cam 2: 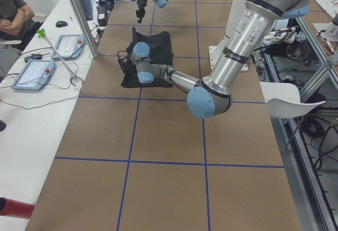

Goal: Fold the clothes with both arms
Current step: 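Open both grippers and raise them off the folded shirt, then lower the right gripper to the folded shirt's corner nearest it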

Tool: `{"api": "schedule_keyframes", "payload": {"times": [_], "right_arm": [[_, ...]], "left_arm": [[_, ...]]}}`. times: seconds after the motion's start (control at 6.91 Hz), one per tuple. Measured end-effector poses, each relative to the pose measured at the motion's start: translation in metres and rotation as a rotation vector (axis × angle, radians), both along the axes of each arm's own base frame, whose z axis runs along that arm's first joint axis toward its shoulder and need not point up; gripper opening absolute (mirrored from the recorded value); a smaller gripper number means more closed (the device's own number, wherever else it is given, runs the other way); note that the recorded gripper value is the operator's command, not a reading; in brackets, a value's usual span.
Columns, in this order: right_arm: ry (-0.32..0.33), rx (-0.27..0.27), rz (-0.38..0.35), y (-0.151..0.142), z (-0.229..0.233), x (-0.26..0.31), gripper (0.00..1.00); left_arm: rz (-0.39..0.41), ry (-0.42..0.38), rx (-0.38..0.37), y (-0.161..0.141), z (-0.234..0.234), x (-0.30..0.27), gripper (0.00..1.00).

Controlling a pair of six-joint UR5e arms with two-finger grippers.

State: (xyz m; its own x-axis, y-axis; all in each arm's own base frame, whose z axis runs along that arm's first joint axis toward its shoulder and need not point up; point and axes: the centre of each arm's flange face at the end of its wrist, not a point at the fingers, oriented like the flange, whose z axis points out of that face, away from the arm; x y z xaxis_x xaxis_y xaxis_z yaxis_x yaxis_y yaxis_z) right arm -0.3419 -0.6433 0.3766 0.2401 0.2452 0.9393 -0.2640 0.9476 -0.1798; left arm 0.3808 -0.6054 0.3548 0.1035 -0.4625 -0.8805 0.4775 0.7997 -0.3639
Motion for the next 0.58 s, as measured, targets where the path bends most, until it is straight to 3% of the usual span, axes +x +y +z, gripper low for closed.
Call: {"api": "schedule_keyframes", "payload": {"times": [0.58], "right_arm": [[-0.015,-0.069,-0.076,0.007,0.001,-0.001,1.00]], "left_arm": [[-0.027,-0.006,-0.001,-0.013,0.000,-0.024,1.00]]}}
